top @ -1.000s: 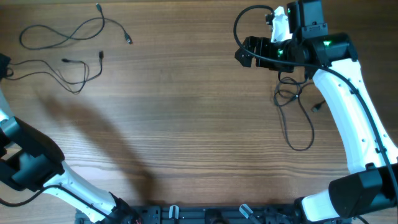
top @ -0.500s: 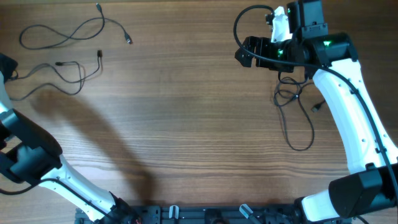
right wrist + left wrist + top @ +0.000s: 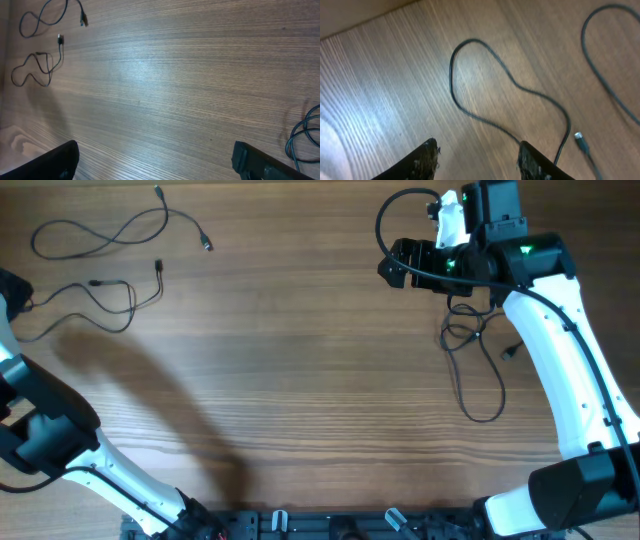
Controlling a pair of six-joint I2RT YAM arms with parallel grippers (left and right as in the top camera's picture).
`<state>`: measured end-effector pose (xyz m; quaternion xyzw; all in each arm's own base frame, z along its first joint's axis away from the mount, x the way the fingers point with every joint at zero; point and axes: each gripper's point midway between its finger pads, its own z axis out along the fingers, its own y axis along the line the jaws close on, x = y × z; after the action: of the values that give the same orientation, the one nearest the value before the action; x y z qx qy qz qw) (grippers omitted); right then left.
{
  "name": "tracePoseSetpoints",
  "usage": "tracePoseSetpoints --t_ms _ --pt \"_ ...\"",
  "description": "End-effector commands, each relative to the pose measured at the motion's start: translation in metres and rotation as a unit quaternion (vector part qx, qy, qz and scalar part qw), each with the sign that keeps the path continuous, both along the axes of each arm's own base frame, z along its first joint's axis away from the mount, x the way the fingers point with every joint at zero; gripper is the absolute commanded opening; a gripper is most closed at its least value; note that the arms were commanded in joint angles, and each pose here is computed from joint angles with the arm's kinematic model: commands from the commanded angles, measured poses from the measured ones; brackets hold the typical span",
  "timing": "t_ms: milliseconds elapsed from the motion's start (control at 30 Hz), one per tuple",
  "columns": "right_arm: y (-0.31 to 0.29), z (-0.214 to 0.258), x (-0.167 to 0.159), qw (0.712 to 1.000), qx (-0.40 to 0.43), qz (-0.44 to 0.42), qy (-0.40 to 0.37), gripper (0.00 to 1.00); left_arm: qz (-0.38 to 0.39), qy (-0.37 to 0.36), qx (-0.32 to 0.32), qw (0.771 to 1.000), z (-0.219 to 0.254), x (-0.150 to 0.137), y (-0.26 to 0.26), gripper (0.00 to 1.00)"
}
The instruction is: Untangle cables
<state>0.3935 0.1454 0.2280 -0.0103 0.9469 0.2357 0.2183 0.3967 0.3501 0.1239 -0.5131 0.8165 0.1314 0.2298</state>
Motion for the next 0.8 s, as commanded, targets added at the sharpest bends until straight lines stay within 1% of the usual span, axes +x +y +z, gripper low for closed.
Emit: tracePoseSetpoints --t_ms 0,133,200,300,367,400,467,567,633,667,700,767 --pt "0.0 -0.001 0.001 1.0 -0.002 -0.003 0.0 1.0 -0.015 0.012 0.005 1.0 0.005 -0.001 -0.005 0.57" --pt "0.0 -0.001 0.001 1.0 -0.002 -0.003 0.0 1.0 -0.016 -0.007 0.017 1.0 0.032 -0.002 -0.01 0.55" --pt "0.0 -0.001 0.001 1.0 -0.002 -0.003 0.001 1.0 -0.024 -0.032 0.032 0.999 0.06 0.001 -0.017 0.55" --pt "0.0 -0.001 0.001 1.0 -0.002 -0.003 0.0 1.0 -0.049 -0.09 0.043 0.994 0.105 0.011 -0.037 0.59" --pt "0.0 -0.001 0.001 1.0 -0.002 -0.003 0.0 1.0 -0.07 -0.151 0.029 0.986 0.136 0.021 -0.058 0.66" --pt "0.0 -0.001 0.001 1.0 -0.002 -0.003 0.0 1.0 -0.093 -0.2 0.005 0.975 0.158 0.029 -0.078 0.72" --pt "0.0 -0.001 0.001 1.0 -0.002 -0.003 0.0 1.0 -0.138 -0.262 -0.042 0.954 0.186 0.04 -0.112 0.79" --pt "0.0 -0.001 0.001 1.0 -0.002 -0.003 0.0 1.0 -0.225 -0.318 -0.127 0.912 0.213 0.05 -0.175 0.87" --pt "0.0 -0.001 0.001 1.0 -0.002 -0.003 0.0 1.0 -0.274 -0.32 -0.187 0.887 0.215 0.052 -0.217 0.91" --pt "0.0 -0.001 0.001 1.0 -0.002 -0.003 0.0 1.0 -0.286 -0.308 -0.212 0.882 0.21 0.05 -0.235 0.96" --pt "0.0 -0.001 0.001 1.0 -0.002 -0.003 0.0 1.0 -0.289 -0.287 -0.233 0.883 0.2 0.047 -0.25 1.0" --pt "0.0 -0.001 0.001 1.0 -0.002 -0.003 0.0 1.0 -0.293 -0.232 -0.264 0.889 0.177 0.039 -0.278 1.0"
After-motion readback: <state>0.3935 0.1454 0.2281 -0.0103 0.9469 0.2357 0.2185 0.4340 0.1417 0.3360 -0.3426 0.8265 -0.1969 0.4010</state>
